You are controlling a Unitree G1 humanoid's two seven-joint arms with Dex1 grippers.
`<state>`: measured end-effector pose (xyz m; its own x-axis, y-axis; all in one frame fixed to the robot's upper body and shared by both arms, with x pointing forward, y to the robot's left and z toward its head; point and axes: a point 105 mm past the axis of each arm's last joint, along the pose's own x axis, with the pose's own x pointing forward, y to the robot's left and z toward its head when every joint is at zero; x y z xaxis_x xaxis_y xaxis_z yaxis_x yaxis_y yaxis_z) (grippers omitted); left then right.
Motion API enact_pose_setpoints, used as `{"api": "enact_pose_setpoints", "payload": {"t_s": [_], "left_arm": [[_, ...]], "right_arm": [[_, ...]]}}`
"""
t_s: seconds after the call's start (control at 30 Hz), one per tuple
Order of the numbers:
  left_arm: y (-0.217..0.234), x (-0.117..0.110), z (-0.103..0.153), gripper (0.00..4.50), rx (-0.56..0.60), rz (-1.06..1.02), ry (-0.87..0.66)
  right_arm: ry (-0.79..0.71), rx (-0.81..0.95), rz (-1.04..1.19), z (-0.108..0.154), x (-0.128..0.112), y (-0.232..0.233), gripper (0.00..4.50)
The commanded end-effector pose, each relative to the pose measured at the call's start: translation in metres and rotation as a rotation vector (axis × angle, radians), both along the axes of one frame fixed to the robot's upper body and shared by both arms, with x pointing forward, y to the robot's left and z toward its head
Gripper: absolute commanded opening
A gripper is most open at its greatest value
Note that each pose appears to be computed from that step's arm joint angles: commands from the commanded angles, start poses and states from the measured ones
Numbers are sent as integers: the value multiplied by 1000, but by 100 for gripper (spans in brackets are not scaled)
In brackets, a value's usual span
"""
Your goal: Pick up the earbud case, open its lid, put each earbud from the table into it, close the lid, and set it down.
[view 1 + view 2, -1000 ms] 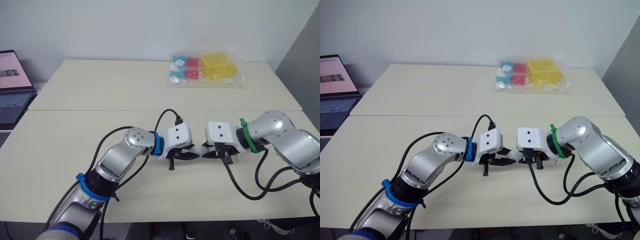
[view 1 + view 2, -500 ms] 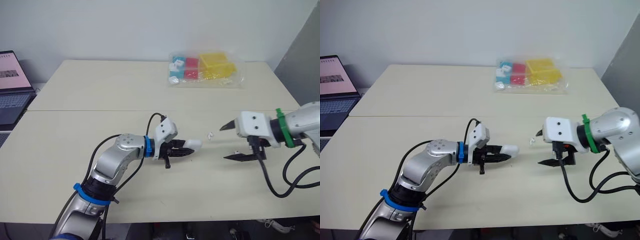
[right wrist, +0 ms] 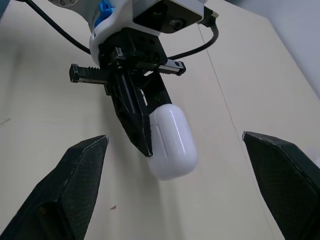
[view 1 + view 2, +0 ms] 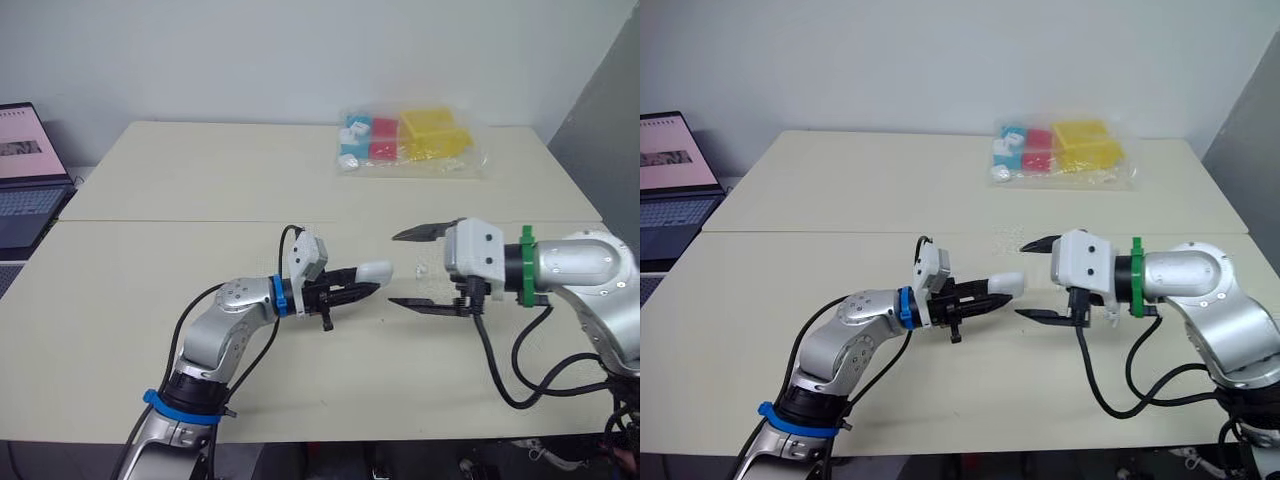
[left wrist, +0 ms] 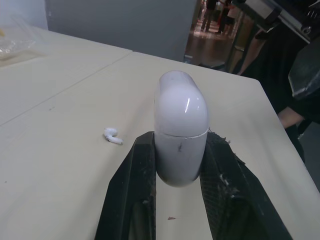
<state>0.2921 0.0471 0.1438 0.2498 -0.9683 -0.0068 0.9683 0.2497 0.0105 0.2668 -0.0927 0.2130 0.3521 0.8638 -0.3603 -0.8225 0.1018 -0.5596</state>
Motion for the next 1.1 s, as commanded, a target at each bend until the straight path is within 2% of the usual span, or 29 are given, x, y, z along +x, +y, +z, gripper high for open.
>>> {"api": "enact_pose_setpoints", "payload": {"t_s": [0.03, 0.2, 0.73, 1.1], "left_arm": [[-3, -7, 12, 81, -33, -36, -75], [-7, -12, 9, 81, -22, -62, -120], [-10, -22, 4, 81, 19, -121, -170], [-9, -26, -8, 81, 92, -153, -235]], "right_arm": [[-74, -4, 11, 9, 5, 4, 450], [-71, -26, -1, 8, 15, 1, 450], [-70, -45, -27, 5, 25, -3, 450], [-62, -6, -36, 18, 25, 0, 450]]}}
